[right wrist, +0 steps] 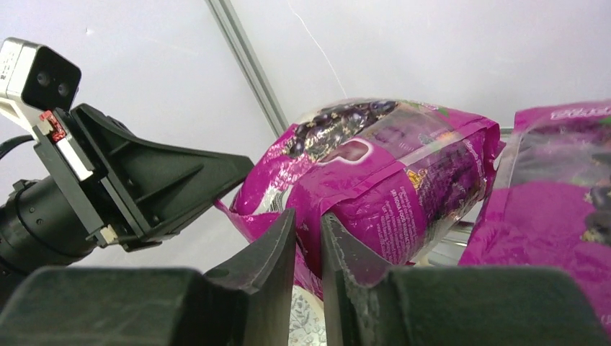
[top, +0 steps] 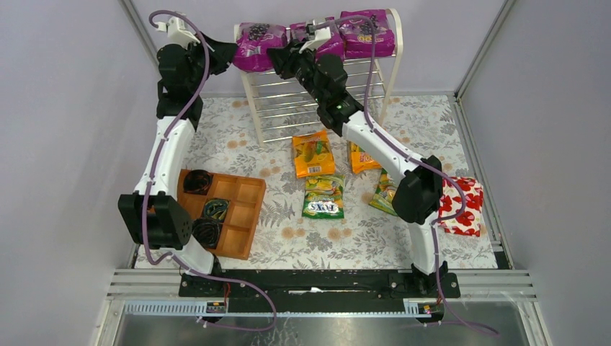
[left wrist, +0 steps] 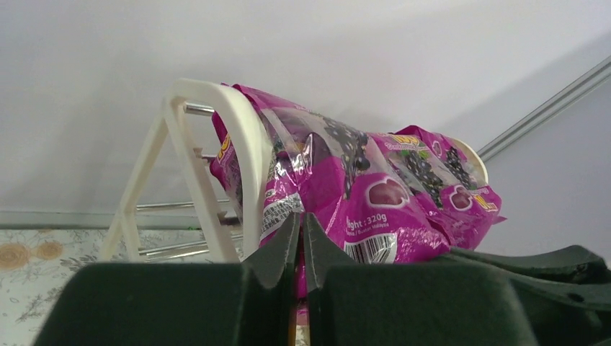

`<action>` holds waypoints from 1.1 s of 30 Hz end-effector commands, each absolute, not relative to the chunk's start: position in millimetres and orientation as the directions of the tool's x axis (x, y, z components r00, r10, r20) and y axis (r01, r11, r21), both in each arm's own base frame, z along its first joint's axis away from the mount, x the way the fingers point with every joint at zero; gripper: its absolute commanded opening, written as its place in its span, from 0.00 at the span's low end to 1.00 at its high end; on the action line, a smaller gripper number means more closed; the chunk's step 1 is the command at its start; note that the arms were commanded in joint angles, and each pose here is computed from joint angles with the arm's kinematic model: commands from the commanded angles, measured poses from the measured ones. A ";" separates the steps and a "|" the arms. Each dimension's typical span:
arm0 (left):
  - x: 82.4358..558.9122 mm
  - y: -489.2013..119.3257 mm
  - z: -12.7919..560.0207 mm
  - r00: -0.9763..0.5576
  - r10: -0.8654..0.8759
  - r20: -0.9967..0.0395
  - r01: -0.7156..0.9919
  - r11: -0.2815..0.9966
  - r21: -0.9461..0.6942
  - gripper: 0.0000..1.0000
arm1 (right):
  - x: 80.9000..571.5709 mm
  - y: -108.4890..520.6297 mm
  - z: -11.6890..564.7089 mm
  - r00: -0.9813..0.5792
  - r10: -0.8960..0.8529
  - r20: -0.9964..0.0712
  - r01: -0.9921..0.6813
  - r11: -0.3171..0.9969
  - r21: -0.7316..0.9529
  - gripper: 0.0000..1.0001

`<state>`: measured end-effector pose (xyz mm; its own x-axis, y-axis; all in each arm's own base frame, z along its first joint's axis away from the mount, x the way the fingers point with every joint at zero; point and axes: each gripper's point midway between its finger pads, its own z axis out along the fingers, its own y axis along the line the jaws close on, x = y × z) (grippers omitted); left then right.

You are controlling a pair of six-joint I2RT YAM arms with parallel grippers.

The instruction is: Place and organize the candy bags onto the shelf

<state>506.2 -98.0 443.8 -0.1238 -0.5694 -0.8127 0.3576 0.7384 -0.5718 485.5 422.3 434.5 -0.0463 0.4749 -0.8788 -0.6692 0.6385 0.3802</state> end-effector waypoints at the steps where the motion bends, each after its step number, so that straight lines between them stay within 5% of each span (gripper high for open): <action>1: 489.8 -114.7 440.7 -0.198 -0.594 -0.779 0.405 0.675 -0.617 0.05 | 477.2 416.6 475.5 0.055 0.453 -0.890 -0.706 0.648 0.286 0.24; 10: 488.6 -139.3 441.6 -0.270 -0.631 -0.727 0.467 0.575 -0.672 0.02 | 502.5 381.4 464.7 0.055 0.430 -0.901 -0.628 0.716 0.304 0.24; 18: 486.4 -129.8 430.2 -0.249 -0.610 -0.752 0.395 0.645 -0.654 0.02 | 496.5 372.0 470.1 0.054 0.400 -0.915 -0.624 0.729 0.282 0.33; 23: 484.7 -115.6 432.8 -0.222 -0.595 -0.773 0.352 0.690 -0.633 0.18 | 473.7 371.4 480.9 0.012 0.383 -0.924 -0.666 0.692 0.278 0.66; 33: 439.0 -92.2 454.2 -0.109 -0.552 -0.827 0.304 0.774 -0.556 0.56 | 382.0 339.8 478.0 -0.129 0.299 -0.945 -0.745 0.599 0.291 0.82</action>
